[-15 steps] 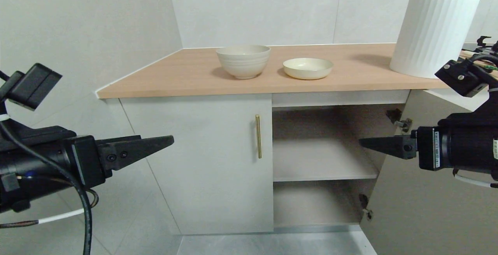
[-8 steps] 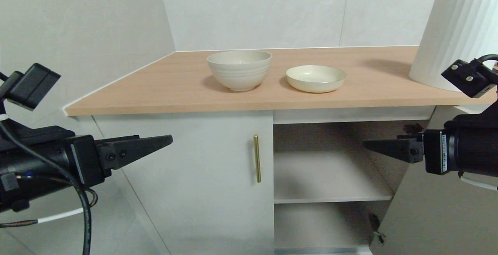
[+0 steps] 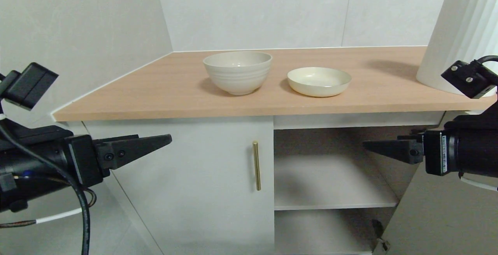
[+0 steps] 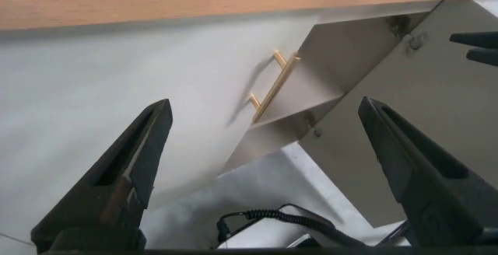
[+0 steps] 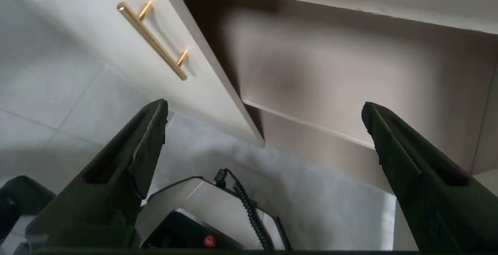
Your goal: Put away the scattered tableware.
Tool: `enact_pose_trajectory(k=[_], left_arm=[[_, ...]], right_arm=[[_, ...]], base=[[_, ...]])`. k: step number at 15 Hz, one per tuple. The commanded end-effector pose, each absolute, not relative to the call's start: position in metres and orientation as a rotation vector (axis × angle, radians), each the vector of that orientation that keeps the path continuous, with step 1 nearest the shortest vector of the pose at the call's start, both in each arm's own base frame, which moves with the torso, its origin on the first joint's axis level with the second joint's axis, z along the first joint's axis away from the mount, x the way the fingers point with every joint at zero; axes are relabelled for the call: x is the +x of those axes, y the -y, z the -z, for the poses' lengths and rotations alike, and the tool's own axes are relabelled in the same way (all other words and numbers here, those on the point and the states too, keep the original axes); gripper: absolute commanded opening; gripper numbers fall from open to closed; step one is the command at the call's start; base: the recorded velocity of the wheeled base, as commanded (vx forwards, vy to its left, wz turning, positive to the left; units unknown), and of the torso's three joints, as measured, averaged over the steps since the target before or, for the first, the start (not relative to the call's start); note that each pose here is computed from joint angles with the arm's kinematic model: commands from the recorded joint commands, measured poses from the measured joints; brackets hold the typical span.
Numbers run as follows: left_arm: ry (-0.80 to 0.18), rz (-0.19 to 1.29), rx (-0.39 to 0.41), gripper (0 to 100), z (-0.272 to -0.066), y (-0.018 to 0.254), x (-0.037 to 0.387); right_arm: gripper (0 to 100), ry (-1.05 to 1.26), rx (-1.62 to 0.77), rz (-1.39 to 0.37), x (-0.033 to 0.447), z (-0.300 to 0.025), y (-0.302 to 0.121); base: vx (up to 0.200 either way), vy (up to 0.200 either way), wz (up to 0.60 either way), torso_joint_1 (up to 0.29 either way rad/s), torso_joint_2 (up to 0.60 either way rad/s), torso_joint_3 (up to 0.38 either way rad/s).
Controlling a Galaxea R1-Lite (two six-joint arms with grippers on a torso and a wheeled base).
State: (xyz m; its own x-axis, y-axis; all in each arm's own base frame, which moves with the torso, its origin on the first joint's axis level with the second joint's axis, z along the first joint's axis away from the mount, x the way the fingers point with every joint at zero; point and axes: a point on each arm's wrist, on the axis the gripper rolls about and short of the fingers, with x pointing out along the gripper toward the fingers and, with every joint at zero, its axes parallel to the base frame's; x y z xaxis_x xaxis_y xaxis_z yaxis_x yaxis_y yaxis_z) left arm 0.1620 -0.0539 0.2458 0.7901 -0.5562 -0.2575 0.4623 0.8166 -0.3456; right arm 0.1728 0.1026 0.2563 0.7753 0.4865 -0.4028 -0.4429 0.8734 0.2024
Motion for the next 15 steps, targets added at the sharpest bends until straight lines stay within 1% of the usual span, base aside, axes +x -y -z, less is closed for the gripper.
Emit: enact_pose_trajectory(k=[1, 5, 15], left_arm=[[-0.380, 0.557, -0.270, 100, -0.241, 0.055, 0.164], [-0.380, 0.557, -0.270, 100, -0.241, 0.055, 0.164], [-0.445, 0.544, -0.268, 100, -0.228, 0.059, 0.180]], right_arm=[[100, -0.468, 0.096, -0.502, 0.174, -0.255, -0.103], [100, -0.466, 0.097, -0.500, 0.173, -0.255, -0.103], [100, -0.502, 0.080, -0.489, 0.184, -0.247, -0.107]], base=[[0.000, 0.000, 0.00, 0.000, 0.00, 0.000], [0.000, 0.000, 0.00, 0.041, -0.23, -0.217], [0.000, 0.000, 0.00, 0.182, -0.48, -0.290]])
